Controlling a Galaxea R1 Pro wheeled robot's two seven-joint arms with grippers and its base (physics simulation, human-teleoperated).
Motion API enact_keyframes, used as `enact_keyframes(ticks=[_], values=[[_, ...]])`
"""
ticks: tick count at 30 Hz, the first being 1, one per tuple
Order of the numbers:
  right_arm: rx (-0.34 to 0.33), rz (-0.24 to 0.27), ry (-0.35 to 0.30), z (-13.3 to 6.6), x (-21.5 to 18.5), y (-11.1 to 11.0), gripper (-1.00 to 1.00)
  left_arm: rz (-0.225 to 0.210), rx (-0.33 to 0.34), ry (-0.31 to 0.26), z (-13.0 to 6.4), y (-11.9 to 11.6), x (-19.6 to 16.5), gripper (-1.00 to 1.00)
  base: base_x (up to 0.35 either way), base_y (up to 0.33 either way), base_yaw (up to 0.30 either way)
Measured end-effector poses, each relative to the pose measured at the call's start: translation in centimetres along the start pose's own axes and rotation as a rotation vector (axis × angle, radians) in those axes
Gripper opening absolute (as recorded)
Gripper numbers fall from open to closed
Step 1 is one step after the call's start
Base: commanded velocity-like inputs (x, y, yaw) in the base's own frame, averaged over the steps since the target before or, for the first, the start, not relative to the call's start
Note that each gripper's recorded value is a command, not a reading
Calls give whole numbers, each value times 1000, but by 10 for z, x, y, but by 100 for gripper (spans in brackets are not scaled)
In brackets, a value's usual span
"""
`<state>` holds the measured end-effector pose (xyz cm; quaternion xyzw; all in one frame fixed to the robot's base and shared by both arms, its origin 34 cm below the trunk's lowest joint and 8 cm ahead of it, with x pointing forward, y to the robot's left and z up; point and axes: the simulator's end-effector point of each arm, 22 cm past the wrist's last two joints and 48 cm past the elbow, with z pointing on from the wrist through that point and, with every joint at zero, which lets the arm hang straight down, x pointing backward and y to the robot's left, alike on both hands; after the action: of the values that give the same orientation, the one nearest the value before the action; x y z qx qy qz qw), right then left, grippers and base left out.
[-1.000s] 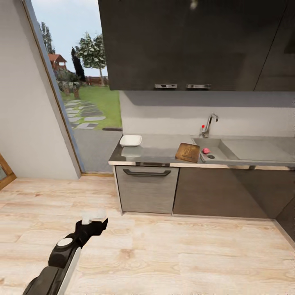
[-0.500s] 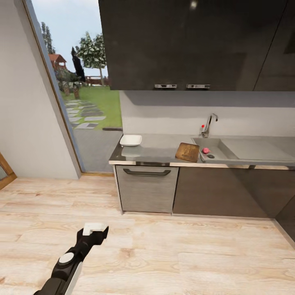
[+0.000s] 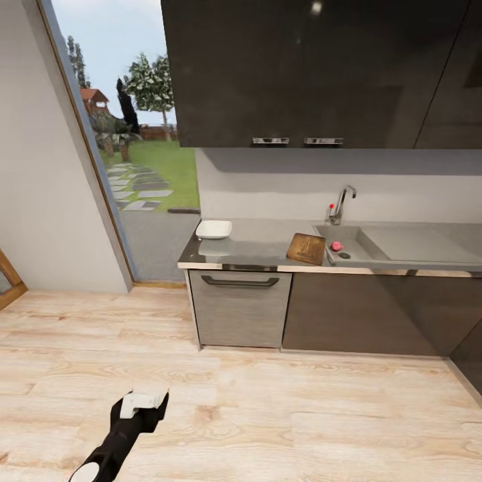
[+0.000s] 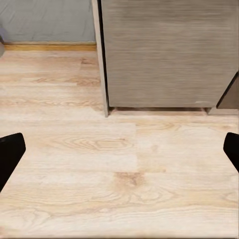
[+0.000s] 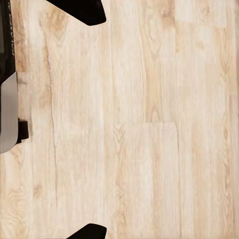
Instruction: In the kitchen, take the Vidalia onion out of the sink, dice it on the chopping board with the paring knife, put the diced onion into the bowl on the countertop, then place both the paring knife and the chopping board into the sink.
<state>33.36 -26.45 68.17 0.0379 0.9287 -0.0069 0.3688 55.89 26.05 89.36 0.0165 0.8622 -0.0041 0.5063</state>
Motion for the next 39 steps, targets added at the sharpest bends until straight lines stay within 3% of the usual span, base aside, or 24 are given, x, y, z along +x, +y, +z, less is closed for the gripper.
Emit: enact_keyframes(ticks=[8,11,16,28,33,36,39], values=[[-1,0,3,2,-3,0,100,3,9,5,-20,-2,22,100,0,0,0],[0,0,3,3,-4,0,100,16,52,21,-27,-6,34,100,0,0,0],[0,0,2,3,-4,0,100,34,67,13,-36,-2,45,100,0,0,0],[0,0,2,3,-4,0,100,14,51,190,-45,3,131,100,0,0,0],[34,-2,-9,4,-9,-10,100,9,44,268,-53,6,168,100,0,0,0],[61,-4,-37,7,-22,-18,100,7,43,294,-57,7,180,100,0,0,0],[98,-6,-104,13,-53,-30,100,6,42,314,-60,7,190,100,0,0,0]])
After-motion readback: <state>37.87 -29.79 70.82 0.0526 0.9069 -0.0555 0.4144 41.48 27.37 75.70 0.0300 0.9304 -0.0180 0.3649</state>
